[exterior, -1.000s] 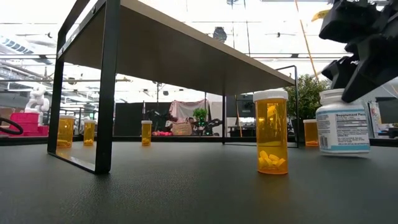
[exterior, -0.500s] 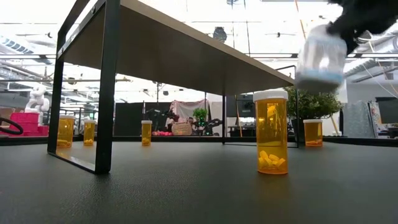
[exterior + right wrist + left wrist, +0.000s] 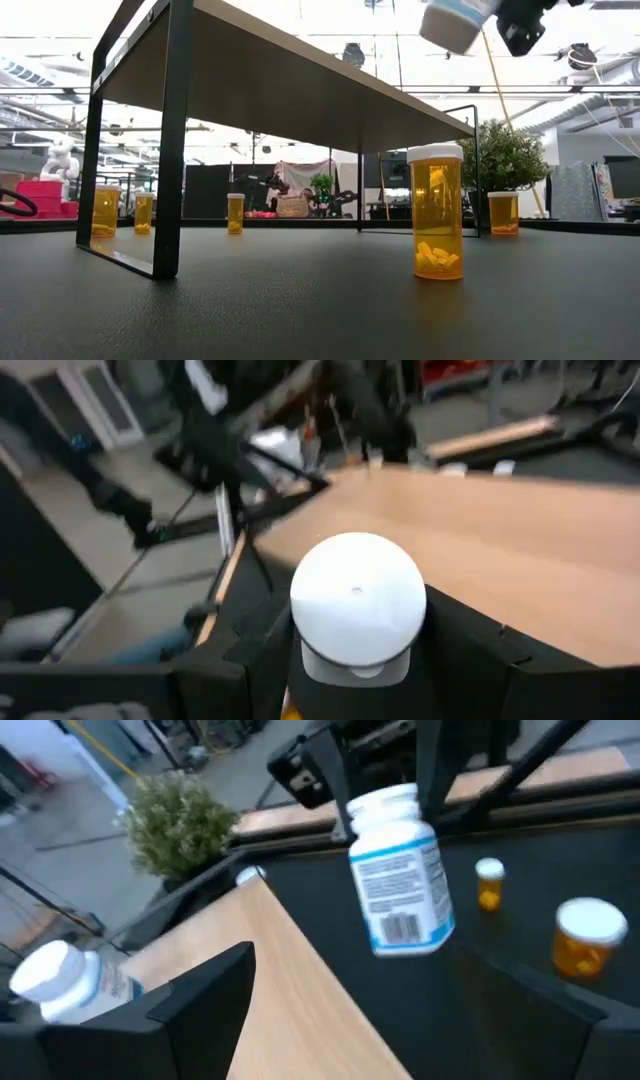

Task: Pick and place medicine bottles onto shelf by color
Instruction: Put the white pill bottle on the shelf

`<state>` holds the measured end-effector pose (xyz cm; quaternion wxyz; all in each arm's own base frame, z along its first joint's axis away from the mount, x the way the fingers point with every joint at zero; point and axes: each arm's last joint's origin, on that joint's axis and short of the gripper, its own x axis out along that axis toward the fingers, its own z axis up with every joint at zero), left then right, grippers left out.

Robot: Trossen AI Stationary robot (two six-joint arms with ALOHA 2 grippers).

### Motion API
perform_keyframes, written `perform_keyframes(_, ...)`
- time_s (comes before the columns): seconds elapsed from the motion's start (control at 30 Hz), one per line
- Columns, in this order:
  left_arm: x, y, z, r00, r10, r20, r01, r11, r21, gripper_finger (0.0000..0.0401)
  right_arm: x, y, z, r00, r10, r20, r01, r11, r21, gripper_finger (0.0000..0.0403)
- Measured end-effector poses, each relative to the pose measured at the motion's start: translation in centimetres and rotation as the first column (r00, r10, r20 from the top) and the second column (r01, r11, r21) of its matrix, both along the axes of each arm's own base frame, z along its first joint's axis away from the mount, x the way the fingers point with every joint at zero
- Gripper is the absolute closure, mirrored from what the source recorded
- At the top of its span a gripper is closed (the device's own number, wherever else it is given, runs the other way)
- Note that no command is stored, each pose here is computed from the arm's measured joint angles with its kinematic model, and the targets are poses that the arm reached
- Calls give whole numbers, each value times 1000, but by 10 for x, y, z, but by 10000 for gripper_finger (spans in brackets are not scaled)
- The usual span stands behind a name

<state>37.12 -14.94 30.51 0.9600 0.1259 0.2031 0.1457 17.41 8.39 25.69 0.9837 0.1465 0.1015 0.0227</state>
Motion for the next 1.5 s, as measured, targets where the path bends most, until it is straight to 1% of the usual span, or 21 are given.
perform_keyframes(0.1,2,-1,-3,1000,25,0,-25,998,51,61,2,-1,6,997,-37,63,37,999,-1,215)
perform_keyframes(0.17,6,-1,-4,999,47,20,-48,997,56,61,2,-2,10,993,-63,102,63,998,3,214)
perform_keyframes(0.23,6,0,-6,997,76,12,-77,993,94,61,3,-3,13,986,-96,136,96,995,1,214)
perform_keyframes(0.33,8,-1,-9,996,86,16,-87,988,124,61,6,-2,15,975,-139,173,142,990,-8,214)
perform_keyframes(0.43,14,-3,-14,995,100,26,-103,977,186,61,12,-1,16,967,-154,204,159,987,-11,214)
perform_keyframes(0.53,21,-6,-18,994,103,44,-111,962,250,61,19,1,14,962,-160,222,167,986,-10,214)
perform_keyframes(0.6,26,-9,-22,988,135,68,-149,946,287,59,23,1,13,956,-170,239,177,984,-8,214)
perform_keyframes(0.7,29,-12,-27,977,197,76,-211,907,364,48,29,0,10,953,-183,241,191,982,-8,214)
perform_keyframes(0.8,31,-13,-29,973,217,84,-232,892,387,31,34,-2,9,947,-200,250,207,978,-1,213)
perform_keyframes(0.9,32,-8,-29,966,243,91,-259,889,377,17,38,-3,7,944,-211,256,217,976,3,213)
perform_keyframes(1.0,34,-2,-30,961,263,80,-274,882,383,15,41,-3,5,942,-215,259,221,975,5,213)
perform_keyframes(1.17,34,0,-31,960,269,75,-276,881,383,38,44,-3,5,935,-221,276,225,974,19,213)
perform_keyframes(1.5,34,0,-33,961,269,59,-270,876,400,127,44,-2,6,929,-223,295,223,974,34,213)
